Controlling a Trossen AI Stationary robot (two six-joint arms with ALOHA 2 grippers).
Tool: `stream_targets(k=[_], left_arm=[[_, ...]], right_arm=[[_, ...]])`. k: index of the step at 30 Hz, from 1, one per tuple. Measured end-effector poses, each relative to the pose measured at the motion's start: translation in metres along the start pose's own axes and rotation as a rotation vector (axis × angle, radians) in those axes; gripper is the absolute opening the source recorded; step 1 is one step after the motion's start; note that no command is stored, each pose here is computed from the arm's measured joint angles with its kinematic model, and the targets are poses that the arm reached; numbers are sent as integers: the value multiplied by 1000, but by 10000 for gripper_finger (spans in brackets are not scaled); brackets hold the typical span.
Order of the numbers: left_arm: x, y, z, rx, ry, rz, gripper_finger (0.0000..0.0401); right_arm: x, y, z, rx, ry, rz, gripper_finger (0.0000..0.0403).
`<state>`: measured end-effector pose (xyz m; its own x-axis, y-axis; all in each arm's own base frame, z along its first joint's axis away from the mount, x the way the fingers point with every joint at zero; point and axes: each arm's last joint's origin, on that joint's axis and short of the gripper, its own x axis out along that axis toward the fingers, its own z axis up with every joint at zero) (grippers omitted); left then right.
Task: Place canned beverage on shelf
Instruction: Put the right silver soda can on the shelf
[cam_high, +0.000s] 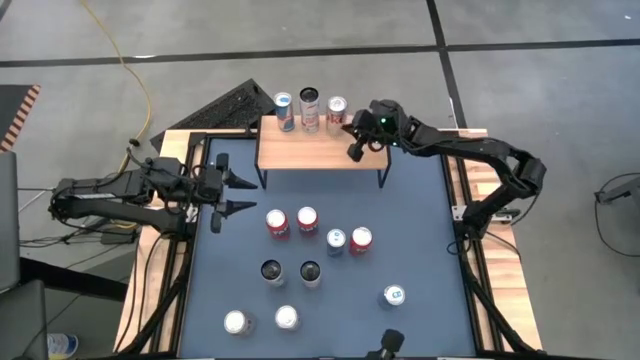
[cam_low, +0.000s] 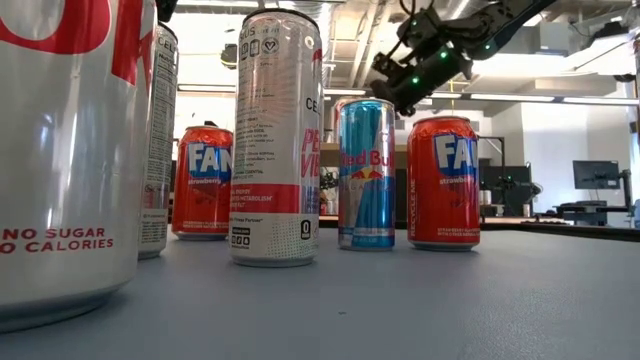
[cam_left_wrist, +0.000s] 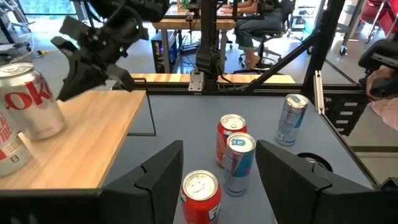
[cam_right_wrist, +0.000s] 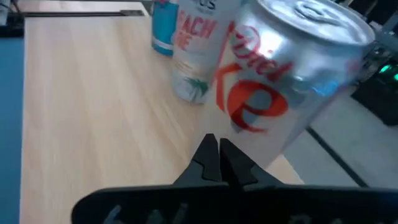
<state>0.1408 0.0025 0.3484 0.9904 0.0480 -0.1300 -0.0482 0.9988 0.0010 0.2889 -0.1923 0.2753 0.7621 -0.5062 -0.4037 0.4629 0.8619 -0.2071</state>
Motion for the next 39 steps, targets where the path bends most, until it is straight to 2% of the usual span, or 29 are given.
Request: stream_targets(k=[6,11,17,26,30,35,39], left_arm=[[0,0,0,0,1,0,192],[0,0,0,-6,4,0,192],[0,0,-1,0,10,1,192],[0,0,-1,9,9,1,192],[0,0,-1,11,9,1,192],[0,0,-1,11,7,3,192],[0,0,-1,3,7,4,192]], right_arm=[[9,2,0,-12,31,13,0],[2,4,1,-18,61,24,0],[-13,-3,10,-9,28,-44,0],[-19,-4,19,-8,-43,-58,0],[-17,2,22,-16,-67,-29,0],[-19,15,34,-84,-175,-12,0],[-23,19,46,-178,-190,-7,10]])
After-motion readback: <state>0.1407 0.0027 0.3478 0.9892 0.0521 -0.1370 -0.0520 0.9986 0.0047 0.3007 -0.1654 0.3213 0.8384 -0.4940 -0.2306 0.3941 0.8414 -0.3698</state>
